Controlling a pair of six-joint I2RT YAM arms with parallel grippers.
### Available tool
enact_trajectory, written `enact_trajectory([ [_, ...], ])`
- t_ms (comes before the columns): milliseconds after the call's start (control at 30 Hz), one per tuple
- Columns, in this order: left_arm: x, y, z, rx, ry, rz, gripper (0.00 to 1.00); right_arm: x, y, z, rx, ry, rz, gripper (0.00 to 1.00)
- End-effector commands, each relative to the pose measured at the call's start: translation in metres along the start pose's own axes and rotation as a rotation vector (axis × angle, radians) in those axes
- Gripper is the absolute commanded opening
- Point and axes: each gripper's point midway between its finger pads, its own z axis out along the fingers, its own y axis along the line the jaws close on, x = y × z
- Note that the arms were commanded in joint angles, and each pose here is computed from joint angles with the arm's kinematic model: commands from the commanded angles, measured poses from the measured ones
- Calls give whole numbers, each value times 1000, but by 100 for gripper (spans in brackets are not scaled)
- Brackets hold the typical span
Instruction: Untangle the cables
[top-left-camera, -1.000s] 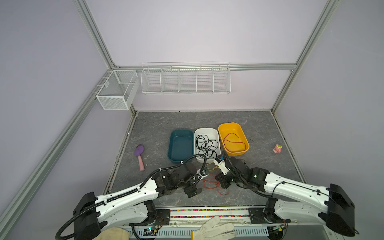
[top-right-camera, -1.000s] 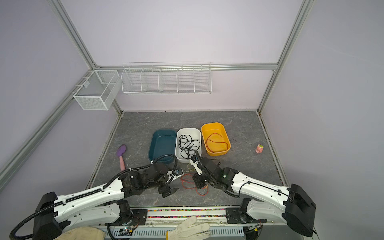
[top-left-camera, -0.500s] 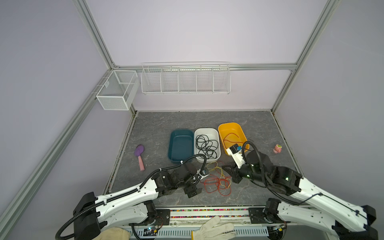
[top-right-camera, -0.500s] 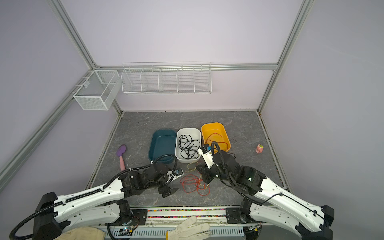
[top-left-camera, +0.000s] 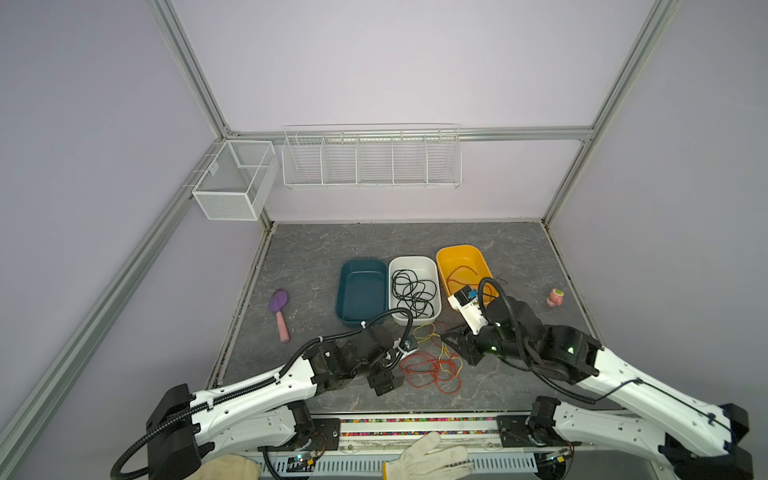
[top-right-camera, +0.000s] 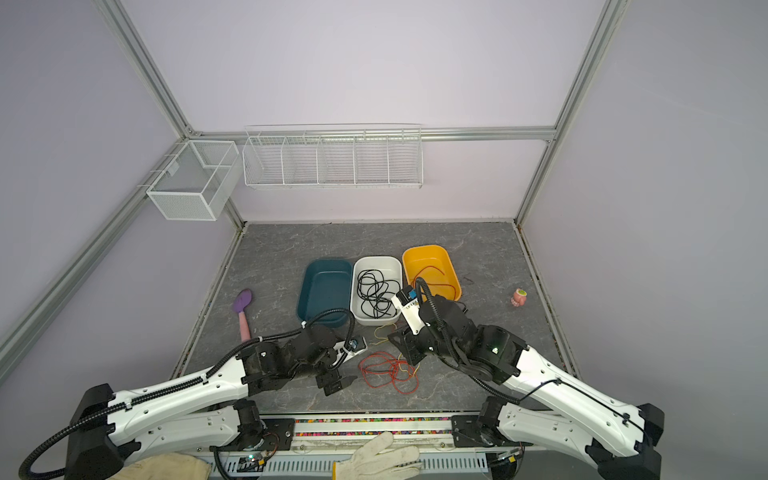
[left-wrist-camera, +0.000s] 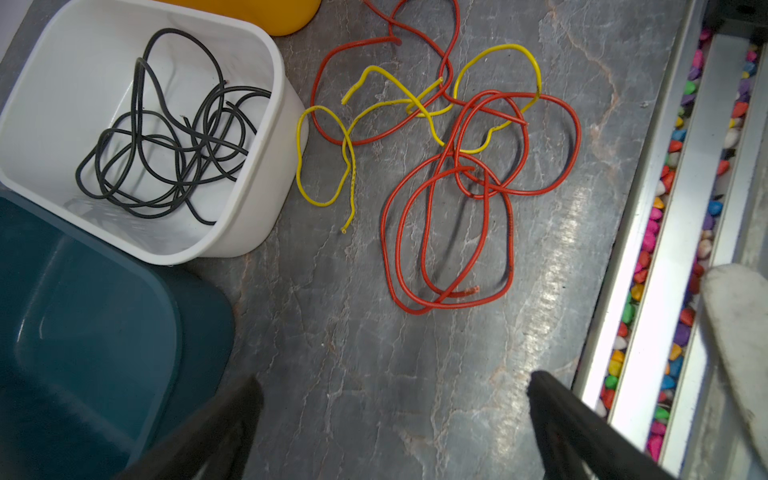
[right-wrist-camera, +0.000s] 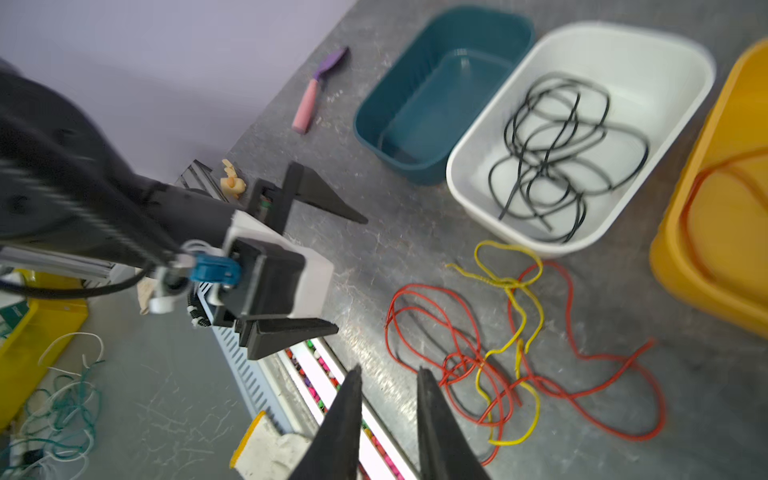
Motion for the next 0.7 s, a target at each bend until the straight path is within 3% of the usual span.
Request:
enact_trajectory([
  [0, -3, 6, -10, -39, -11, 18, 100, 16, 5, 17, -56, 43, 59, 35],
  [233, 5, 38, -44, -211, 70, -19, 98, 52, -11, 54, -19, 138, 61, 47],
  [500, -12, 48, -56, -288, -165, -89, 99, 79, -17, 84, 36, 209, -73, 58],
  [667, -9, 40, -50, -243, -169, -88, 99, 90, -18, 102, 103, 243, -173, 59],
])
